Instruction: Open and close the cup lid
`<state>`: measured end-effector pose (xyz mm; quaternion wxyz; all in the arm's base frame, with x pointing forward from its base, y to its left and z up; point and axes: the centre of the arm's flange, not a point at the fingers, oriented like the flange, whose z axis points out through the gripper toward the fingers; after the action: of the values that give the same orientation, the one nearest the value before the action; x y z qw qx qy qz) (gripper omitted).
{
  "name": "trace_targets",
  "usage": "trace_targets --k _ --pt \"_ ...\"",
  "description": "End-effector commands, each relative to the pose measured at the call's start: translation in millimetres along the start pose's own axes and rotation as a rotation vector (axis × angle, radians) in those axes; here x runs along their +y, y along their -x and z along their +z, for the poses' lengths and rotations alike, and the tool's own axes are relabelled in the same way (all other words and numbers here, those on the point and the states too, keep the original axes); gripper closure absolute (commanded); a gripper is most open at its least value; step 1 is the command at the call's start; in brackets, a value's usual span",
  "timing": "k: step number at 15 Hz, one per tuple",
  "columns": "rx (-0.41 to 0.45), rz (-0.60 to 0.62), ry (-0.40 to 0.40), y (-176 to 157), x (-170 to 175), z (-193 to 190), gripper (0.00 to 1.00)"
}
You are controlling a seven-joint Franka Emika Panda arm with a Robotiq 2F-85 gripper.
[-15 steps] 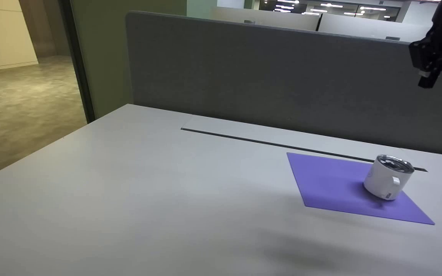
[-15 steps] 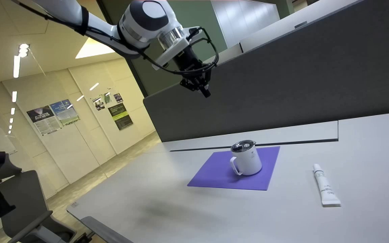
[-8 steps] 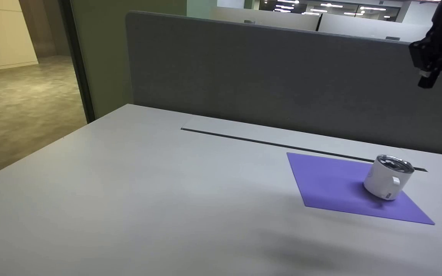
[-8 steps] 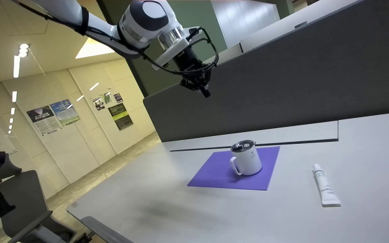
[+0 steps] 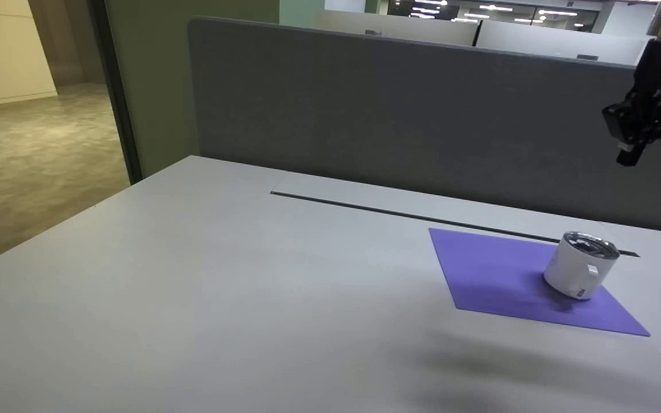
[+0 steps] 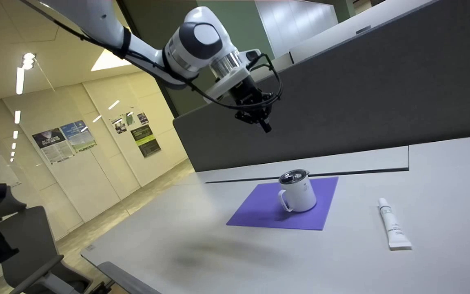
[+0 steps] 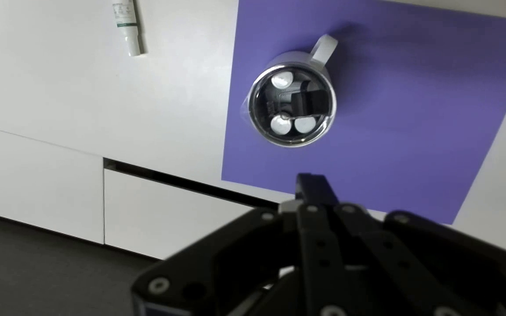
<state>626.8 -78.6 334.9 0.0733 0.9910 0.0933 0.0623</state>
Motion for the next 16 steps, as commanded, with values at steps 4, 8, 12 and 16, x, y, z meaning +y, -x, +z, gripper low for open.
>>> trace_targets --k 4,8,12,16 --pt "0.047 0.026 -0.012 -4.7 14.6 50.5 1.00" --pt "0.017 0.046 -0.029 2.9 12.0 69.9 1.00" --pt "0.022 0.119 -0.069 7.6 12.0 85.9 1.00" --pt "0.007 0.096 -0.064 9.6 9.5 89.5 1.00"
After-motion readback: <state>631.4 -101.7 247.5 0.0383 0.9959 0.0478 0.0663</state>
